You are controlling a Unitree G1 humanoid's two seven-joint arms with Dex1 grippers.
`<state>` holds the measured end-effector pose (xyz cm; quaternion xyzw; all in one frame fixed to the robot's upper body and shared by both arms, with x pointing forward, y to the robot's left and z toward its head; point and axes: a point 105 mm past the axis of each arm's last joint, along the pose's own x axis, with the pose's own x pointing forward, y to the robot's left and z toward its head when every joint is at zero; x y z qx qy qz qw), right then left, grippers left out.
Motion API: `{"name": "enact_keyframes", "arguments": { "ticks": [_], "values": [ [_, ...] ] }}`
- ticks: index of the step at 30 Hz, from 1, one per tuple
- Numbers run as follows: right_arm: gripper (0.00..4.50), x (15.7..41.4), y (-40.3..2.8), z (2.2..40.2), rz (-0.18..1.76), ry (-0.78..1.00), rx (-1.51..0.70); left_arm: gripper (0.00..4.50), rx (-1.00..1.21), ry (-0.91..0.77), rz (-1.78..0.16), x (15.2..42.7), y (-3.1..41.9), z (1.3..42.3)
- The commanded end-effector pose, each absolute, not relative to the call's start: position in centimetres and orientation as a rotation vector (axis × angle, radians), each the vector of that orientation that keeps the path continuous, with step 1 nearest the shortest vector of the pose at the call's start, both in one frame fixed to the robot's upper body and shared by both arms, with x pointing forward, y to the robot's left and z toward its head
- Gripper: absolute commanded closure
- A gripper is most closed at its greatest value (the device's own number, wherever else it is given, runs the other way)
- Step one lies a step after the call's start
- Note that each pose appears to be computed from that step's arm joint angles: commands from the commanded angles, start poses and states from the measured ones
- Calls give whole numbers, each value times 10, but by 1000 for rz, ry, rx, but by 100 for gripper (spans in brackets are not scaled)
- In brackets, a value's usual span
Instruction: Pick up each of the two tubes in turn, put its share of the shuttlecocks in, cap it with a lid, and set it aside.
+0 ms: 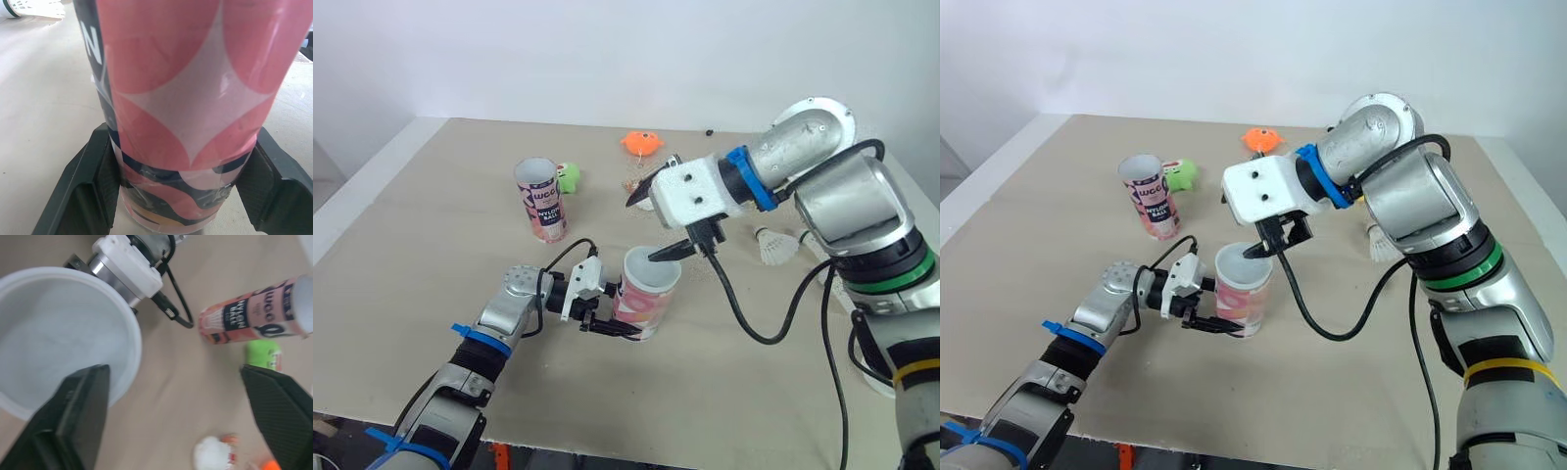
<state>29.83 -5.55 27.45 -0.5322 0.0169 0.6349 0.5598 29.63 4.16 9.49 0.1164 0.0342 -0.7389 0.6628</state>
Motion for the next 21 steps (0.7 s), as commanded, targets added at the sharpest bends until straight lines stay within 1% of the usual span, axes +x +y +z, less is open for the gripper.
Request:
{"name": "enact_keyframes", "arguments": {
  "ticks": [1, 5, 6, 7, 8, 9, 10, 15, 16, 21],
  "values": [
    [6, 283, -58, 318, 1565, -16, -1000, 167, 249, 233, -1663, 291, 49, 65],
    [6, 277, -64, 317, 1621, 38, -863, 167, 249, 232, -1661, 291, 49, 65],
    [54, 277, -66, 314, 1628, 56, -837, 167, 249, 232, -1661, 291, 49, 64],
    [78, 277, -68, 310, 1631, 74, -828, 167, 249, 232, -1660, 291, 49, 64],
    [124, 277, -69, 305, 1633, 93, -823, 167, 248, 233, -1660, 291, 49, 64],
    [149, 277, -70, 301, 1638, 105, -823, 167, 248, 234, -1660, 290, 49, 64],
    [213, 276, -70, 299, 1642, 111, -822, 167, 248, 234, -1661, 290, 49, 63],
    [439, 275, -66, 293, 1681, 137, -814, 167, 244, 233, -1657, 290, 49, 64],
    [447, 274, -66, 292, 1690, 140, -815, 167, 244, 233, -1656, 290, 49, 64],
    [447, 266, -65, 284, 1754, 180, -830, 167, 242, 234, -1646, 290, 51, 63]
  ]
}}
